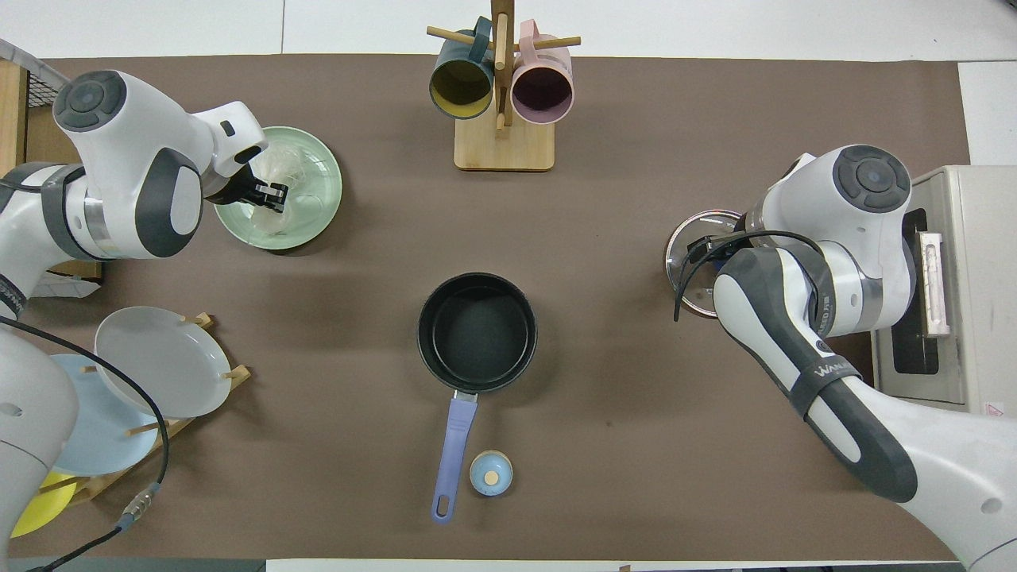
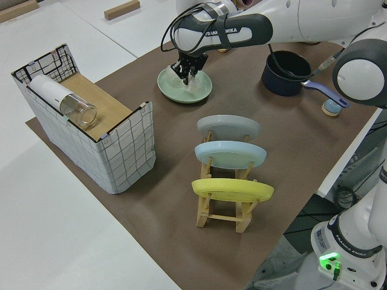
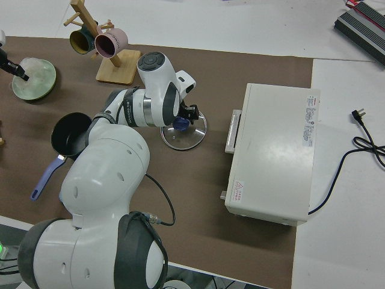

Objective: Transfer vermicelli from plate to pot
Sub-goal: 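Carry the vermicelli over the pot while the right gripper lifts the lid, then lower the vermicelli into the black pot and open the left gripper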

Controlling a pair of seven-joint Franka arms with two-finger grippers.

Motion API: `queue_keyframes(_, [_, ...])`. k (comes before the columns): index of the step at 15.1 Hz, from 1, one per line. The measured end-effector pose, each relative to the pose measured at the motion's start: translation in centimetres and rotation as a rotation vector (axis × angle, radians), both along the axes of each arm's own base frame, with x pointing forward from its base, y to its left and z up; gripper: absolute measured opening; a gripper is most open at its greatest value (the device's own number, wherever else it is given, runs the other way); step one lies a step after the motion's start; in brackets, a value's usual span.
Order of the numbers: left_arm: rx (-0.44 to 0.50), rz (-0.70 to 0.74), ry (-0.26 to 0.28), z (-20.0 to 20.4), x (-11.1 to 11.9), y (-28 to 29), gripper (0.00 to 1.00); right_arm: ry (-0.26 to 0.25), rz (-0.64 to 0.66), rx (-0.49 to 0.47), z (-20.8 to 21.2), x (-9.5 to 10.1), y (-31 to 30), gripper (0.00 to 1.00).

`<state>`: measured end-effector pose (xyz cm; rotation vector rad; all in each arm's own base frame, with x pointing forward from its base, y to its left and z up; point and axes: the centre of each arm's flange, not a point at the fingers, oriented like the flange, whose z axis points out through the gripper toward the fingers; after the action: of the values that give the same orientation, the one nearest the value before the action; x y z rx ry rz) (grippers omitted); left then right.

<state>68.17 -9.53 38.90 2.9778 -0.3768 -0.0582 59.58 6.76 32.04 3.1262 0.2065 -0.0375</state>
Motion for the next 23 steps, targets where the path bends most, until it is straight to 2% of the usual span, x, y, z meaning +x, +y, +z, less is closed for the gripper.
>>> queue_keyframes(1, [-0.020,0.034,0.031,2.2,-0.1,0.0,0.23,0.000,0.007,0.000,0.0,0.0,0.0,0.79])
queue_keyframes(3, [-0.059,0.140,0.067,7.2,-0.9,-0.7,0.23,-0.001,0.012,0.000,0.1,0.0,0.0,0.66])
queue_keyframes(5, [-0.105,0.227,0.077,12.5,-2.7,-2.5,0.23,0.000,0.013,0.000,0.0,0.0,0.0,0.66])
queue_keyframes(8, [-0.097,0.230,0.128,18.9,-8.5,-8.9,0.23,0.006,0.014,0.000,0.6,0.2,0.0,0.66])
queue_keyframes(10, [-0.067,0.231,0.165,20.2,-12.6,-14.4,0.23,0.019,0.018,-0.002,2.1,0.8,0.3,0.66])
queue_keyframes(13, [-0.021,0.217,0.209,17.6,-18.0,-21.5,0.23,0.036,0.029,-0.002,5.1,1.3,1.1,0.66])
queue_keyframes(17, [-0.014,0.206,0.199,10.5,-22.8,-25.4,0.23,0.068,0.057,-0.001,10.3,1.0,2.8,0.66])
queue_keyframes(20, [-0.010,0.212,0.183,5.8,-24.6,-26.6,0.23,0.101,0.086,-0.002,13.7,0.6,4.5,0.66])
queue_keyframes(23, [-0.011,0.223,0.171,3.3,-25.0,-26.6,0.23,0.131,0.102,-0.004,16.6,0.2,5.5,0.66])
